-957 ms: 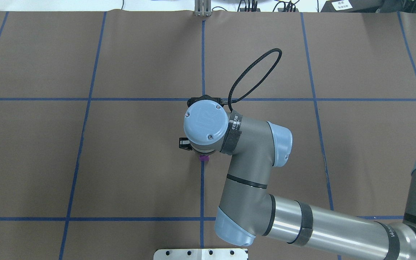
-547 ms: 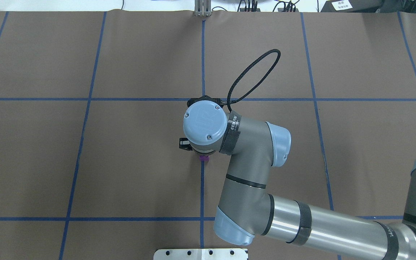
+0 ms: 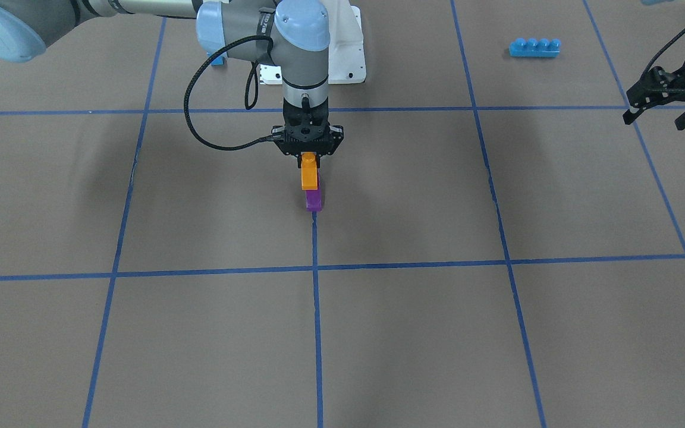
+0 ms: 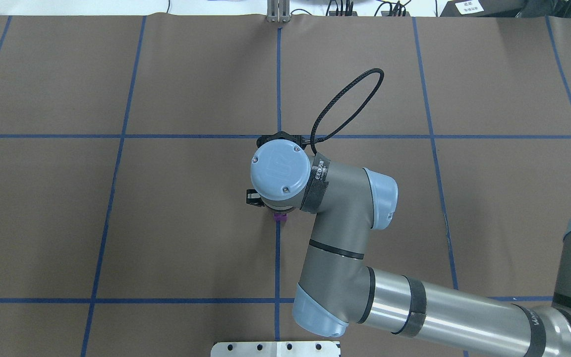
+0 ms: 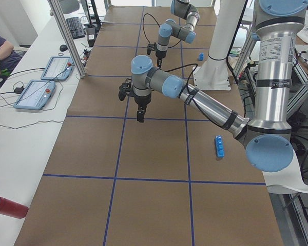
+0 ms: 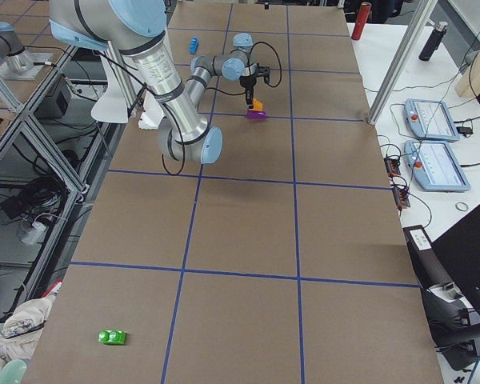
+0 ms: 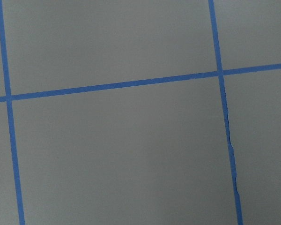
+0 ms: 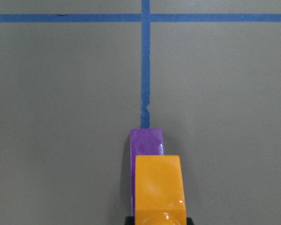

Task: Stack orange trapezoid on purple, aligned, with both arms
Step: 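Align the orange trapezoid above the purple trapezoid with the right gripper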

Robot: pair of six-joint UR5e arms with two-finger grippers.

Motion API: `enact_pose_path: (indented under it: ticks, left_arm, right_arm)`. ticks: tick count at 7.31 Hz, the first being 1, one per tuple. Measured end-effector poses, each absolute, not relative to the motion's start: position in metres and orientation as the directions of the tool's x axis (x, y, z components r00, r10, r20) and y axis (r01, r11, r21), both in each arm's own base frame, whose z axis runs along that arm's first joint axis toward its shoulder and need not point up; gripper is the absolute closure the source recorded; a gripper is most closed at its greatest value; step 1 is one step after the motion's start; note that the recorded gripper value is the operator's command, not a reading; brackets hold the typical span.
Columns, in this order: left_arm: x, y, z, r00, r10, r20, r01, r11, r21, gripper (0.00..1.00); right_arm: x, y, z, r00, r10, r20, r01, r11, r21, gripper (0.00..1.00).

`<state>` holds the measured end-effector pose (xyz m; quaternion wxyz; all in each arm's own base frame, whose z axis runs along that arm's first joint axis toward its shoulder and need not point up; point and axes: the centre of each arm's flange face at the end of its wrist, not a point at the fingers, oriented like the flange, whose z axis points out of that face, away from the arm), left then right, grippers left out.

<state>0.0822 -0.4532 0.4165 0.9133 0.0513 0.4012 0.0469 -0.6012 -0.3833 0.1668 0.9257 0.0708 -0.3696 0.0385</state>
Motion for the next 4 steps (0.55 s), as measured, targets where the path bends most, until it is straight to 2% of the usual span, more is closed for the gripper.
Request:
enact_pose_path:
  ticks: [4]
  left_arm:
    - [0.0825,-0.4536,0.4181,0.674,0.126,-0.728,-0.046,0.991,0.129,0.0]
  right_arm:
    - [-0.6045,-0.3827,0.1604,0.723,0.014,0.691,-0.13,0.985,0.116,1.0]
